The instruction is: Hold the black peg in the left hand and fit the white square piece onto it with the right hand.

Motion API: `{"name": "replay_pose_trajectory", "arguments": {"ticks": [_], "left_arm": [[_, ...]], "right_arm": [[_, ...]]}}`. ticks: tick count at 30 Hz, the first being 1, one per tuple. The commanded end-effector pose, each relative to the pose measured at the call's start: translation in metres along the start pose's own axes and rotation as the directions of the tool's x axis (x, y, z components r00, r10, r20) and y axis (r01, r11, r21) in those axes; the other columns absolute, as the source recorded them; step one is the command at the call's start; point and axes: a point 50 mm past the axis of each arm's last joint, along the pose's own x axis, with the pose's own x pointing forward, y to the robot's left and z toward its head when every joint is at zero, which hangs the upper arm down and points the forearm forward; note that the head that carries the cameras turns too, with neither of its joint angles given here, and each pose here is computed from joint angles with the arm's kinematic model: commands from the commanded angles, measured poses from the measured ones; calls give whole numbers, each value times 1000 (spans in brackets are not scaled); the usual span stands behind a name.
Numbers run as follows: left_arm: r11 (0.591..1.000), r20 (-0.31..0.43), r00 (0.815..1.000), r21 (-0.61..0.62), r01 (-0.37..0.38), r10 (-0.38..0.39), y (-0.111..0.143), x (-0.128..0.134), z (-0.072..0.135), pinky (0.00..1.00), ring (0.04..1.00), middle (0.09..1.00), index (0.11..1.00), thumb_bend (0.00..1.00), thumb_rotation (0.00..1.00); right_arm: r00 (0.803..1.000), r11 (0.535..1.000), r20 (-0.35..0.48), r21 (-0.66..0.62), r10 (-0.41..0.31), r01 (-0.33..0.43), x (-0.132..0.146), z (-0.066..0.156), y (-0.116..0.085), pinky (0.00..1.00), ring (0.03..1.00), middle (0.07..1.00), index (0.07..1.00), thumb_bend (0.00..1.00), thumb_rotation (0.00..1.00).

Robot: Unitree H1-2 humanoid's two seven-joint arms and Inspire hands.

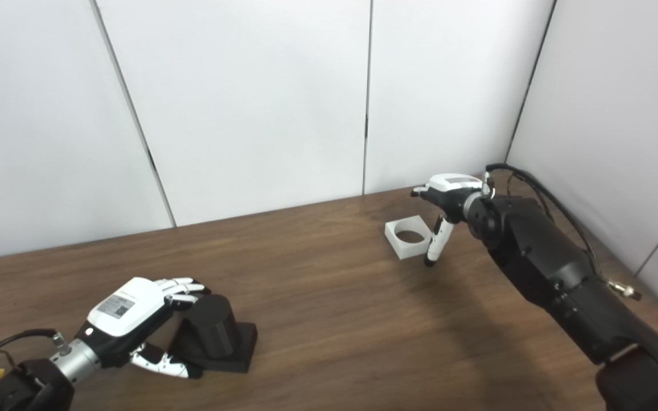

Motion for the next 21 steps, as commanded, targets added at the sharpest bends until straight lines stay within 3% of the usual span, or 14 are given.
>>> {"name": "replay_pose_trajectory", "arguments": {"ticks": [1, 21], "left_arm": [[975, -5, 976, 36, 218, -217, -39, -29, -2, 784, 872, 843, 490, 524, 65], [973, -1, 973, 39, 229, -229, -41, -29, 4, 795, 877, 852, 491, 524, 68]], "right_arm": [[993, 993, 35, -15, -116, 117, 0, 7, -35, 993, 1000, 1000, 933, 878, 191], [992, 994, 61, -6, -108, 108, 31, 25, -11, 977, 982, 988, 874, 824, 199]]}}
